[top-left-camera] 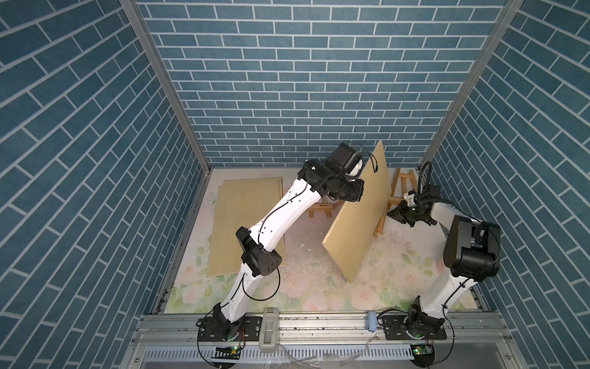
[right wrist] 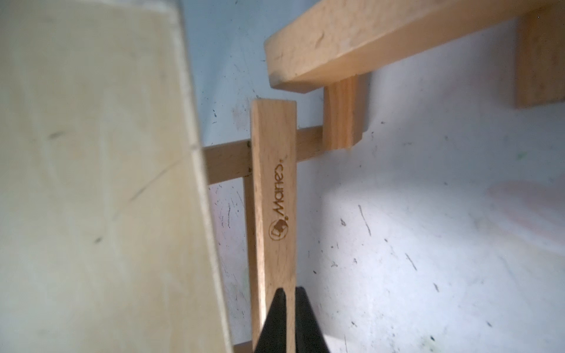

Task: Disassemble the easel
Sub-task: Pick up the drawing board from the easel, then place the drawing board on the drawing board.

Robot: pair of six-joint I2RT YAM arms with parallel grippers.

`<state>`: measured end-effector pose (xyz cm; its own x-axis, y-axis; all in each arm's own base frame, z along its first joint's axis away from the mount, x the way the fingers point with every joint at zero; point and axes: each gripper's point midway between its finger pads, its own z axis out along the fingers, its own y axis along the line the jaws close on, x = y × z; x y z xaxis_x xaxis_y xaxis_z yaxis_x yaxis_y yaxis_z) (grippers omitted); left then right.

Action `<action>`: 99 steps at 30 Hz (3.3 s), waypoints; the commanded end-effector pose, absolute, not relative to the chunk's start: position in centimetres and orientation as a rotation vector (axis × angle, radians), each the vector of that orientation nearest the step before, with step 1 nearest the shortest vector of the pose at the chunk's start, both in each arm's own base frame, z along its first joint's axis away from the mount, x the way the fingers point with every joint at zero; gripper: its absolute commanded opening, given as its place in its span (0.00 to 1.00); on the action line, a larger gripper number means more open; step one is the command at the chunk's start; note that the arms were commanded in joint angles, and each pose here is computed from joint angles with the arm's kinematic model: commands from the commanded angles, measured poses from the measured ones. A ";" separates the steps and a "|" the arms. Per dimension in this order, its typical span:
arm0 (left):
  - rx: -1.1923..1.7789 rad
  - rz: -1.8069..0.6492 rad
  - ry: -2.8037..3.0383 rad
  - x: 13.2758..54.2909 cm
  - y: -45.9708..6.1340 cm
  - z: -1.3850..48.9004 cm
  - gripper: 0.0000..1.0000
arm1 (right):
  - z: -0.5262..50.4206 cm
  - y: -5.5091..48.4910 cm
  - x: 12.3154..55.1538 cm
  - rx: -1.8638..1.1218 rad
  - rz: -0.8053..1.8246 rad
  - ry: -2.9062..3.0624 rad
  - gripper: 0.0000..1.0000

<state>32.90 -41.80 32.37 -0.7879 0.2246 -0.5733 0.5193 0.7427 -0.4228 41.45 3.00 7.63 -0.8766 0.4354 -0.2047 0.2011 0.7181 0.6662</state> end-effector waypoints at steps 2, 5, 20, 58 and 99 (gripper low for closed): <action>0.554 -1.008 2.089 31.3 -40.0 44.8 0.06 | 9.7 3.1 41.4 0.453 0.934 2.549 0.10; 0.556 -1.036 2.043 30.6 -39.3 46.6 0.06 | 10.2 3.1 41.2 0.447 0.926 2.539 0.10; 0.218 -0.704 1.911 30.1 -20.6 53.8 0.06 | 15.9 2.7 39.2 0.384 0.821 2.467 0.10; -0.230 -1.096 2.088 41.8 3.2 30.8 0.08 | 29.0 19.4 29.3 -0.377 0.557 2.434 0.11; -0.498 -0.953 2.644 38.4 9.2 11.5 0.19 | 4.7 43.3 31.6 -0.922 0.469 2.912 0.11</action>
<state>40.46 7.95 14.95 -0.8612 -0.4463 -0.2430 -0.0995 0.6170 -0.7807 32.44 43.62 5.72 -0.8188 -0.5387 -0.1982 -0.5740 0.7726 0.2714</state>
